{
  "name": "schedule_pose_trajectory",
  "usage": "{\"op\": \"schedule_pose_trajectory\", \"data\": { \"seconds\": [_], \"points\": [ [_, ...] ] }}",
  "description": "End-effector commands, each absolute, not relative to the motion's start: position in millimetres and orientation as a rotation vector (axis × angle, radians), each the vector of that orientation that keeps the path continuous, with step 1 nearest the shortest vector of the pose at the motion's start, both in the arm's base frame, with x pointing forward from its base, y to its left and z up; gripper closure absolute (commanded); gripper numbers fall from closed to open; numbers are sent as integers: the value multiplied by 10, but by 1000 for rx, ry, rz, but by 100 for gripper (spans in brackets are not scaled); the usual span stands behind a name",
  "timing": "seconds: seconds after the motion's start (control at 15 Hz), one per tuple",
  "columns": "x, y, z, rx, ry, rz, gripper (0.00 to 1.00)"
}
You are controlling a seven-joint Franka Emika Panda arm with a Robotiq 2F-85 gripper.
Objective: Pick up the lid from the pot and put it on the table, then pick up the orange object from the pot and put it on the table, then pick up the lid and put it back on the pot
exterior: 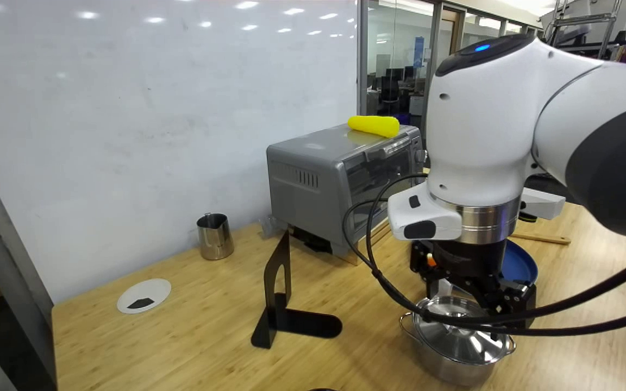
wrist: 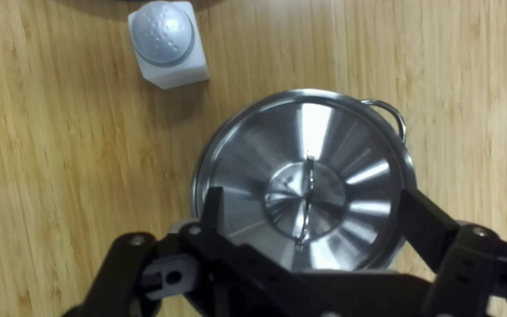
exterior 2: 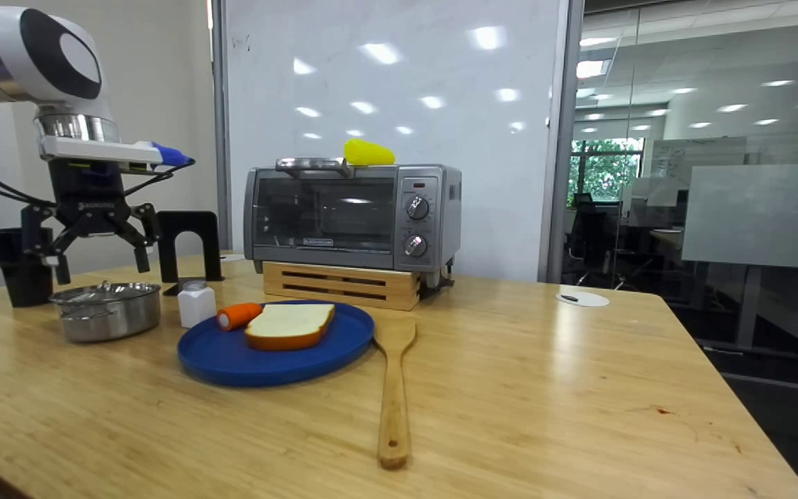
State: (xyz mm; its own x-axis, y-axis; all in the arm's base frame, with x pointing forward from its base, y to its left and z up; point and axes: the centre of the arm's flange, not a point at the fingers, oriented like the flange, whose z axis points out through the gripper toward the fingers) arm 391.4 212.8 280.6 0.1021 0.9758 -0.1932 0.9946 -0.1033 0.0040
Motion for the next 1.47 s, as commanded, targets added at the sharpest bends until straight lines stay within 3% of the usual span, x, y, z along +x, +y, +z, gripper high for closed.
{"op": "schedule_pose_trajectory", "data": {
  "seconds": [0.0,0.07,0.13,0.87,1.4],
  "points": [
    [3897,2122,2697,2264,2001,-188,0],
    [3892,2122,2694,2265,2000,-184,0],
    [3889,2120,2690,2266,2000,-180,22],
    [3865,2127,2668,2269,1972,-151,97],
    [3892,2071,3018,2312,1879,-128,99]
  ]
}}
